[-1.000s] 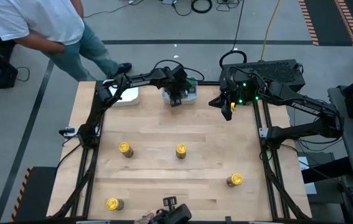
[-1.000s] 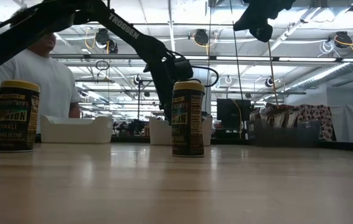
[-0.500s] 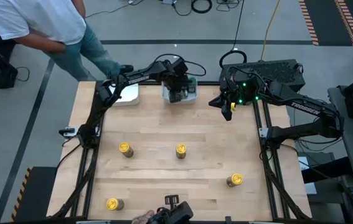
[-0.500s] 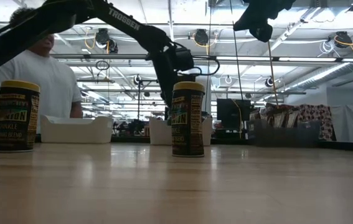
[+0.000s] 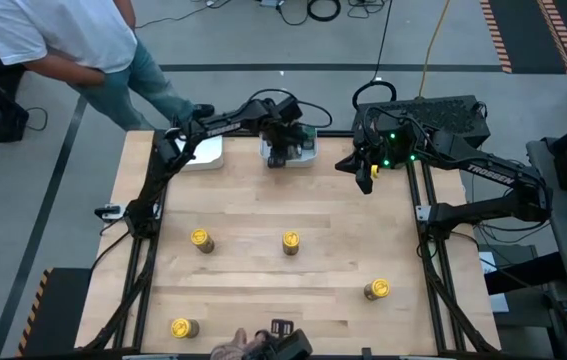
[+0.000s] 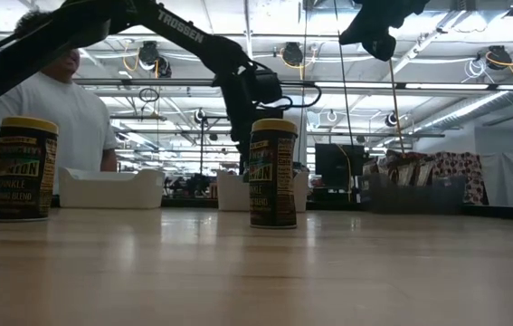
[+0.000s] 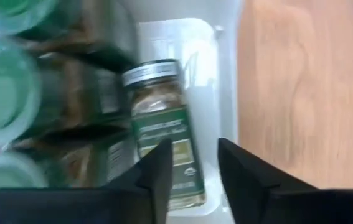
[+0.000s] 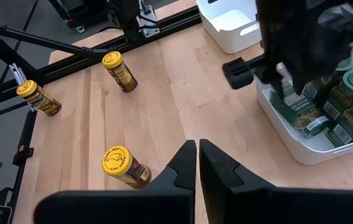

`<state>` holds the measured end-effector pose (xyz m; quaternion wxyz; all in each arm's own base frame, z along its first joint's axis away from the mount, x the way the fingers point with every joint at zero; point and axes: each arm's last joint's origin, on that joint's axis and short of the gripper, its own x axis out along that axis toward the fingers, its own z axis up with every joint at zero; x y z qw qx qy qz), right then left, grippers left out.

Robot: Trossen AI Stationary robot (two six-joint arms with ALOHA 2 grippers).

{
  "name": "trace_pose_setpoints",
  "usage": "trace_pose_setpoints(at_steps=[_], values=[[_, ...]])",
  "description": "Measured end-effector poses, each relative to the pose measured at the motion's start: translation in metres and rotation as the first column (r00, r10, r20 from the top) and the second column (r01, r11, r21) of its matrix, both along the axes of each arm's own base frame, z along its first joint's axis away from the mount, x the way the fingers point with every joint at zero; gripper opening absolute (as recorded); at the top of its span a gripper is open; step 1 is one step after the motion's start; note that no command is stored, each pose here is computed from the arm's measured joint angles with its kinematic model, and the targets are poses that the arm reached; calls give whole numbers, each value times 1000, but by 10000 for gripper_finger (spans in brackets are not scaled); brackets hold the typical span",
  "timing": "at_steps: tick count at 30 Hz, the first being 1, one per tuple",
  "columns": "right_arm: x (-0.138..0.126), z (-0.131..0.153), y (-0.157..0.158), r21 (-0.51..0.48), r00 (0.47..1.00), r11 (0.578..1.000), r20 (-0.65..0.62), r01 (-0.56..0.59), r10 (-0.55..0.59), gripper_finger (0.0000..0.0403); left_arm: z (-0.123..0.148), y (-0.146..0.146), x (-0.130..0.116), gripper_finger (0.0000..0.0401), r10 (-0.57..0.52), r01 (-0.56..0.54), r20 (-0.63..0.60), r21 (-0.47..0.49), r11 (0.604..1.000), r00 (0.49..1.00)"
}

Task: Sort spices by type
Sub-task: Put the green seasoning bottle into the right white bin

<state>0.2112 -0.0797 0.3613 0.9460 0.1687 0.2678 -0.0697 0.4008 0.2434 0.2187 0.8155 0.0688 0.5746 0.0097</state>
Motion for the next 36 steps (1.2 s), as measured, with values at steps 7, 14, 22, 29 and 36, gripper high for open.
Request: trace_pose_setpoints(at_steps=[7, 14, 22, 29, 36], values=[[0, 0, 0, -5, 1000, 1000, 0, -4, 4, 0, 0, 2, 2, 213, 1, -1, 5, 46, 999, 1000], [0, 0, 0, -19, 1000, 1000, -1, -12, 12, 0, -1, 15, -9, 219, 120, -120, 8, -9, 993, 993], [0, 0, 0, -32, 1000, 999, -2, -21, 21, 0, -2, 12, -10, 219, 137, -137, -1, -56, 989, 991], [0, 0, 0, -35, 1000, 999, -2, -23, 23, 0, -4, 11, -10, 219, 138, -139, -26, -60, 988, 990], [0, 0, 0, -48, 1000, 998, -2, -31, 30, 0, -12, 9, -11, 219, 143, -147, -76, -58, 987, 987]])
